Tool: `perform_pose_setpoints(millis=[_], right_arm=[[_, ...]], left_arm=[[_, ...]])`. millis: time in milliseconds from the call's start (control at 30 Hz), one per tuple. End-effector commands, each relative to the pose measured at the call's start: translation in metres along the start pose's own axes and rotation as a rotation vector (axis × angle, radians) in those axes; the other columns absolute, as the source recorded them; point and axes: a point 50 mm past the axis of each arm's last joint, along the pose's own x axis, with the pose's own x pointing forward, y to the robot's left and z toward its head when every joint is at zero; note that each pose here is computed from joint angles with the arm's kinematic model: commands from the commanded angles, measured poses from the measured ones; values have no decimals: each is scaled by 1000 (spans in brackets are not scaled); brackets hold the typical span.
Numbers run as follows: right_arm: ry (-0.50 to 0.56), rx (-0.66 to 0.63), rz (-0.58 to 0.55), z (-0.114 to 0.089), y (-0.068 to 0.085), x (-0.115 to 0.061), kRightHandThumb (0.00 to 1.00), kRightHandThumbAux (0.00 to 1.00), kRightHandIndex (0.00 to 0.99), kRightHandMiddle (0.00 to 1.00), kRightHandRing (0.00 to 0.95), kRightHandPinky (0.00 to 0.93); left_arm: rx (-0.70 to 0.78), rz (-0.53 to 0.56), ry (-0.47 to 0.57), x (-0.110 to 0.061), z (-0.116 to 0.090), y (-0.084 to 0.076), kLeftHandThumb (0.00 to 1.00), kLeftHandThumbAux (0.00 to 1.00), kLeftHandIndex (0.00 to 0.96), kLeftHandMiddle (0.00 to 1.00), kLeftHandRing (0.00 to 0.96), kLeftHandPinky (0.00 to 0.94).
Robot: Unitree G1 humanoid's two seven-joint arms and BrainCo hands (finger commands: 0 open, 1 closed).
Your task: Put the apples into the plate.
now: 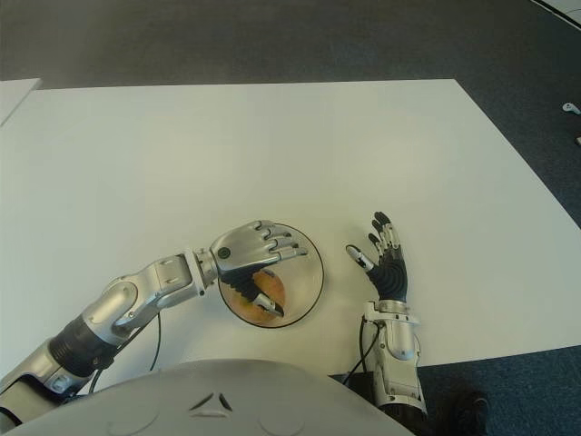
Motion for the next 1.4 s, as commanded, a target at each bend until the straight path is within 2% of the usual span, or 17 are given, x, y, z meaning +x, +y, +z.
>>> perform_pose_setpoints(millis=[33,567,667,733,833,900,1000,1033,1167,1233,1300,1400], right_arm=[[340,56,-5,-53,8,-40,141,639,63,67,45,78],[351,57,-3,-53,9,-39,165,627,77,73,39,72],[350,56,0,-53,10,-38,163,623,71,74,39,58],[352,55,5,-53,10,-39,161,618,66,74,36,47],[356,55,6,-54,12,-39,161,613,57,72,33,50],[356,55,5,-54,12,-39,170,612,58,76,38,65],[351,57,3,-54,13,-39,177,613,59,77,42,71],[350,59,2,-54,13,-38,180,614,59,77,43,72],[354,59,1,-55,12,-38,181,622,53,68,39,67],[360,57,1,-56,12,-38,177,626,50,65,37,66],[364,56,1,-56,11,-38,173,628,49,64,37,71],[375,57,3,-57,12,-37,174,632,54,68,43,82]], left_arm=[[36,-22,38,-2,-6,1,110,131,0,0,0,0],[40,20,27,-2,-8,6,117,164,0,0,0,0],[17,88,58,1,-16,16,120,185,0,0,0,0],[-24,176,124,-1,-29,29,124,216,0,0,0,0],[-142,358,300,-10,-55,52,143,273,8,54,39,39],[-228,446,390,-19,-67,61,203,331,107,143,113,116],[-376,567,484,-31,-78,69,260,377,168,199,167,179],[-487,641,521,-36,-80,70,289,400,194,224,193,209],[-849,838,644,-55,-81,60,389,517,307,321,291,284],[-960,888,695,-63,-82,55,419,550,331,340,310,304],[-1032,920,735,-68,-86,51,582,640,383,355,328,327],[-1280,965,829,-81,-93,32,655,685,405,359,350,364]])
